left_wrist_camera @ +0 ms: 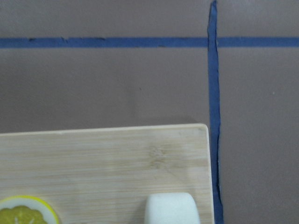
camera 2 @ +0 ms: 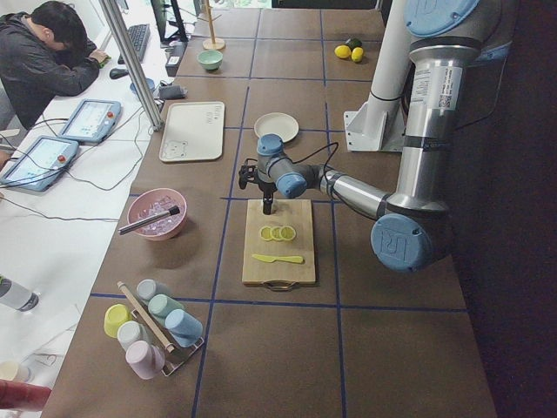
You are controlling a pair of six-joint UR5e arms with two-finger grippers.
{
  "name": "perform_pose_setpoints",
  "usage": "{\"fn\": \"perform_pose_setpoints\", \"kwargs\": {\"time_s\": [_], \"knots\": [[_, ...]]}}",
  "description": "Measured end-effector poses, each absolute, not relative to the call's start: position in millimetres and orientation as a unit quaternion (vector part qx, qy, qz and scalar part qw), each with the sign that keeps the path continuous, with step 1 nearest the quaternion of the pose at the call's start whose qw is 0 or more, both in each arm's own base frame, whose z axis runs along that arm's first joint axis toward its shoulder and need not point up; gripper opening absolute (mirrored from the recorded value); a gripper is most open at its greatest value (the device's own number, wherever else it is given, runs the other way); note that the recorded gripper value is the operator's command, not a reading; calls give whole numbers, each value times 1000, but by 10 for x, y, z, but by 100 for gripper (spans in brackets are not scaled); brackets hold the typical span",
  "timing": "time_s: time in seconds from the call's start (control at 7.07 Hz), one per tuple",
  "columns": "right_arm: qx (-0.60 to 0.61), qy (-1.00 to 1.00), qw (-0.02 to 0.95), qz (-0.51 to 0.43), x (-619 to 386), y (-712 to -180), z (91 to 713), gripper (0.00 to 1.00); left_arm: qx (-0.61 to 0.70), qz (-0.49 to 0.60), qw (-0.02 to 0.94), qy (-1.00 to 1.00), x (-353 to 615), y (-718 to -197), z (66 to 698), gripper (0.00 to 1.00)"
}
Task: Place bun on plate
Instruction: 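Grasp the white bun with the left gripper and lift it, then carry the bun with the left gripper and lower it onto the plate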
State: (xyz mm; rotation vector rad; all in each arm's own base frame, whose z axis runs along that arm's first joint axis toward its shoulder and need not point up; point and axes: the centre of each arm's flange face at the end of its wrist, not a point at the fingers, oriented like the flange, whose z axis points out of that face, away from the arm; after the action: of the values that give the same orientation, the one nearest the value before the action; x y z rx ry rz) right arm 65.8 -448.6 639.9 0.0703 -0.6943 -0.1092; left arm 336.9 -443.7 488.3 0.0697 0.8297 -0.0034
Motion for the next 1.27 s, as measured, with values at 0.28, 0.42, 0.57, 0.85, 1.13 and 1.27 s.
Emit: {"fn": "perform_pose_setpoints", "kwargs": {"time_s": [0.28, 0.42, 0.57, 0.85, 1.13, 1.27], "knots": [[34, -340, 938, -54, 658, -4484, 6404, 100, 28, 3, 915, 402, 3438, -4390, 4890, 39], [34, -340, 938, -53, 658, -4481, 6405, 100, 27, 4, 915, 402, 3439, -4381, 4891, 32], [34, -340, 938, -53, 658, -4479, 6406, 100, 28, 4, 915, 403, 3433, -4376, 4872, 30], [34, -340, 938, -53, 658, -4479, 6406, 100, 33, 5, 912, 409, 3435, -4401, 4756, 30], [33, -340, 938, -53, 658, -4469, 6411, 100, 25, -10, 914, 404, 3625, -4606, 4043, 31], [33, -340, 938, -53, 658, -4467, 6415, 100, 13, -31, 914, 404, 3800, -4711, 3486, 31]]}}
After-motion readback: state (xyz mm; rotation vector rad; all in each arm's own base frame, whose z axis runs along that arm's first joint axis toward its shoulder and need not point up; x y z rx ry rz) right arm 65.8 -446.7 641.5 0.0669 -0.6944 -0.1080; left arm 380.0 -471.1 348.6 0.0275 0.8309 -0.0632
